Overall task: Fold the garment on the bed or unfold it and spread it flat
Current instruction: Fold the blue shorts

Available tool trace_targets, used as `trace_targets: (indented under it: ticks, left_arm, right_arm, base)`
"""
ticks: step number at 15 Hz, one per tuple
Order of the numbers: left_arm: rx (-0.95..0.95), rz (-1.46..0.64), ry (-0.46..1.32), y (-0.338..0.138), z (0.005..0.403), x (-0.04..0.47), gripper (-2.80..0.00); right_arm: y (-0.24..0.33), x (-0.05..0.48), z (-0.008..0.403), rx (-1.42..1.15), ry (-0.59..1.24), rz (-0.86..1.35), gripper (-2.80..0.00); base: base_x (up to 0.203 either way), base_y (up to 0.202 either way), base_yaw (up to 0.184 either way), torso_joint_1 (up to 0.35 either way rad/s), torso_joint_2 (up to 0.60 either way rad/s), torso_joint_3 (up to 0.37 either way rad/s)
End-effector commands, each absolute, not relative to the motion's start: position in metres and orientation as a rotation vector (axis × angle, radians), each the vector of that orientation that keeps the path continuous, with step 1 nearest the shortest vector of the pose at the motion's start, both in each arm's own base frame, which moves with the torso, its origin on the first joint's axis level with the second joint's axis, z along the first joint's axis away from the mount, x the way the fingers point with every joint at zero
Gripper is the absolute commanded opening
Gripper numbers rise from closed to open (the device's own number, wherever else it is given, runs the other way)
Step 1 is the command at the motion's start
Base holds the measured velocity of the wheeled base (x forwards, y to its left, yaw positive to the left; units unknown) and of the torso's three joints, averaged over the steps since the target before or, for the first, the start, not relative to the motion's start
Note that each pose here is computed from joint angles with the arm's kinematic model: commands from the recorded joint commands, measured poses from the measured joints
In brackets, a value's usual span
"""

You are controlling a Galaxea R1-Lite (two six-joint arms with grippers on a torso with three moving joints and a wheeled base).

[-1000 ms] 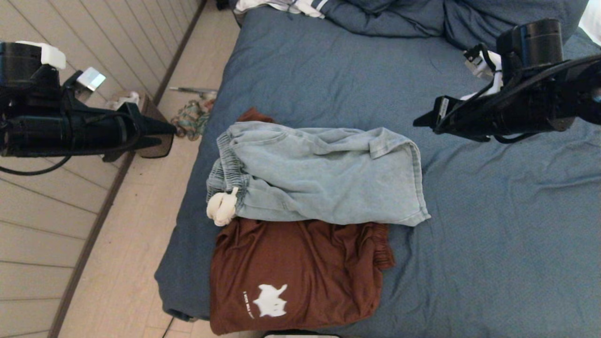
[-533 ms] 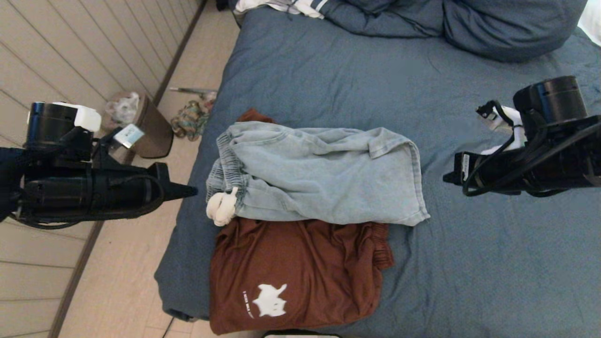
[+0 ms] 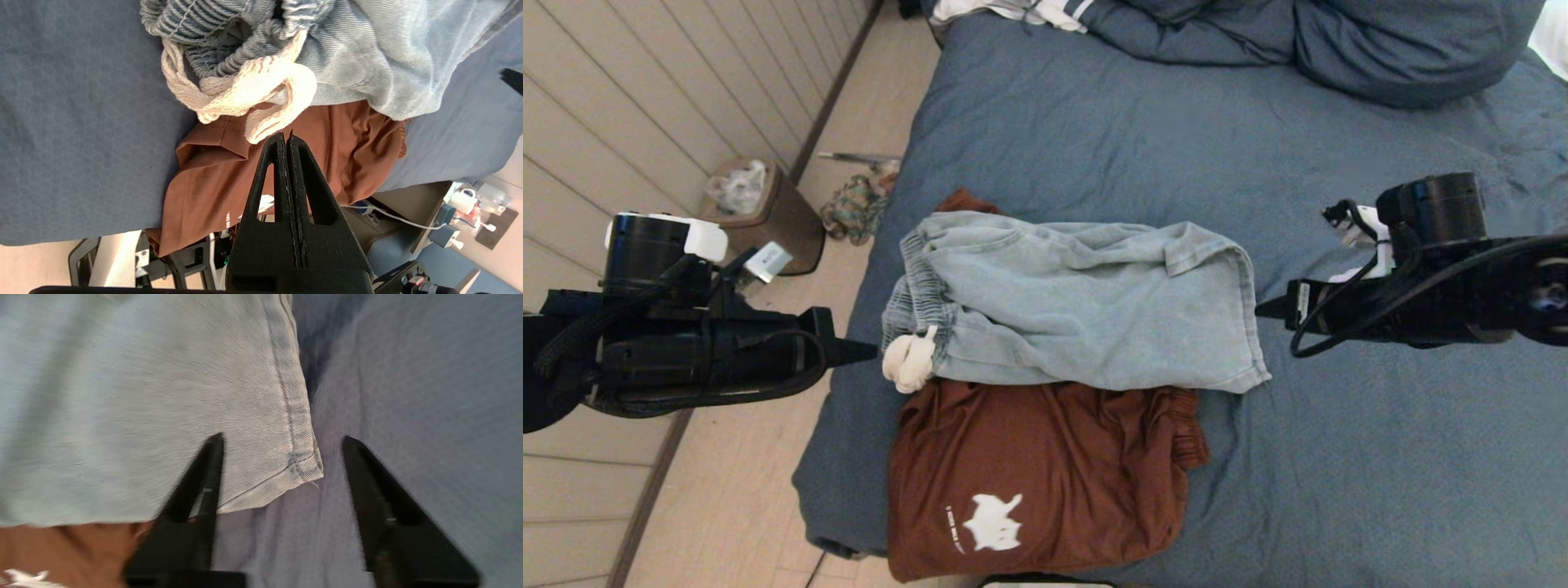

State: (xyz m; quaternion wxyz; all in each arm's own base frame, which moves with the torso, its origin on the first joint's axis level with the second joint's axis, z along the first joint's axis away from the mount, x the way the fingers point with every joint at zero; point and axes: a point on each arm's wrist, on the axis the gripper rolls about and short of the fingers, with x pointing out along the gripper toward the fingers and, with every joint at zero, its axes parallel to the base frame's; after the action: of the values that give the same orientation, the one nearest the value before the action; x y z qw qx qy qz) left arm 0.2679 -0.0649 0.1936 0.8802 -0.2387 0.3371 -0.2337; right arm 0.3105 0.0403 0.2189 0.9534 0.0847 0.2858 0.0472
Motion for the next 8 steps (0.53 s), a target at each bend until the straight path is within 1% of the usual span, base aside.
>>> trace_targets:
  ticks: [1,8]
  left_arm:
    - [-0.502,-0.484,0.717,-0.066,0.189,0.271,-2.8]
    - [-0.502,-0.488,0.713,-0.066,0.188,0.272,-2.8]
  right_arm:
    - [0.043,0.332,0.197,0.169,0.64,0.089,0.0]
    - [0.051,0.38,0.178,0.178,0.657,0.094,0.0]
  base:
    - [0.0,0.0,0.0,0.0,0.0,0.0]
    - [0.0,0.0,0.0,0.0,0.0,0.0]
